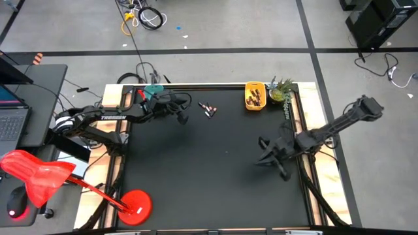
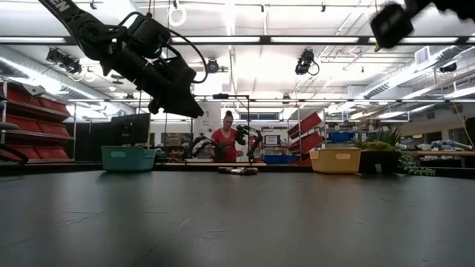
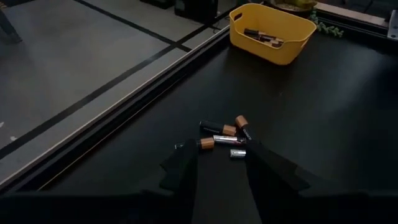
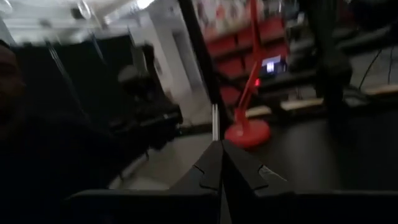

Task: Sort batteries
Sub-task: Put the black battery into the yellow bin

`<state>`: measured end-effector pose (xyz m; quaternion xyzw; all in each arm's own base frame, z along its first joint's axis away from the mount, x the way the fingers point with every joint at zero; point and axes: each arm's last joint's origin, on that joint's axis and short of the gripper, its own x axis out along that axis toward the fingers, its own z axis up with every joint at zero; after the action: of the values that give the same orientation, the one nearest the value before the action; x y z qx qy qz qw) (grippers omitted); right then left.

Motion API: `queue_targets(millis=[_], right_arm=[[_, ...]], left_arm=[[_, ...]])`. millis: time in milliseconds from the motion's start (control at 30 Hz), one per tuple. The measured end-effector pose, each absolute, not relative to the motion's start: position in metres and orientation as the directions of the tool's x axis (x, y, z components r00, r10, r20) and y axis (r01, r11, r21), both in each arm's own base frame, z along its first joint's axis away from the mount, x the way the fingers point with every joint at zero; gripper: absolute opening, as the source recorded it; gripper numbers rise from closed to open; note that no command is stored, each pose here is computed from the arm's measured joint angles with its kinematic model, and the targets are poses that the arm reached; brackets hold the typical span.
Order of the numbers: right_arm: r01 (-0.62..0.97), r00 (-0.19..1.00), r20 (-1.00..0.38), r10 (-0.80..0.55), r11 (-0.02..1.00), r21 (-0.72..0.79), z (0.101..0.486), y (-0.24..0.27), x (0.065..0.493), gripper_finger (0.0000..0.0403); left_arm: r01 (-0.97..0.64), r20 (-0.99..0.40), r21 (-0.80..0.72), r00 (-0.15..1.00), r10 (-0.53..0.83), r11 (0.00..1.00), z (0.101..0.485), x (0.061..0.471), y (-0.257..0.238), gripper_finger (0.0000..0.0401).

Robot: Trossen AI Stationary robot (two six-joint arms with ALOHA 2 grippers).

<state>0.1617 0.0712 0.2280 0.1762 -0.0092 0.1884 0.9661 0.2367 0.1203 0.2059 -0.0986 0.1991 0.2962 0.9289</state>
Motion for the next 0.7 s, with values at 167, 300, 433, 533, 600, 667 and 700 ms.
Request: queue_targets(millis=[167,300,433,533,600,667,700], right_arm=[[-0.329,0.919,-0.125,0.374,0.902,0.28,0.269,0.094,0.203,0.0019],[-0.258,0.91,-0.293,0.294,0.954,0.155,0.292,0.104,0.236,0.0019],[-0.112,0.918,-0.382,0.105,0.994,0.006,0.304,0.095,0.262,0.002],[-0.082,0.921,-0.383,0.07,0.997,-0.015,0.301,0.081,0.282,0.0026],[-0.145,0.914,-0.38,0.145,0.989,0.03,0.293,0.073,0.296,0.0032],[-0.211,0.896,-0.383,0.224,0.974,0.076,0.282,0.069,0.309,0.004],[-0.229,0.89,-0.382,0.247,0.969,0.091,0.277,0.068,0.315,0.0045]], left_arm=[[-0.592,-0.428,-0.072,0.745,0.511,0.803,0.206,0.237,0.12,0.014],[-0.59,-0.428,-0.072,0.746,0.51,0.804,0.206,0.237,0.12,0.014],[-0.584,-0.416,-0.071,0.754,0.509,0.808,0.207,0.238,0.119,0.014],[-0.582,-0.403,-0.074,0.76,0.509,0.81,0.208,0.239,0.119,0.014],[-0.581,-0.403,-0.074,0.761,0.509,0.81,0.208,0.239,0.119,0.014],[-0.581,-0.403,-0.075,0.761,0.509,0.81,0.208,0.239,0.119,0.014],[-0.582,-0.404,-0.075,0.76,0.509,0.81,0.208,0.239,0.119,0.014]])
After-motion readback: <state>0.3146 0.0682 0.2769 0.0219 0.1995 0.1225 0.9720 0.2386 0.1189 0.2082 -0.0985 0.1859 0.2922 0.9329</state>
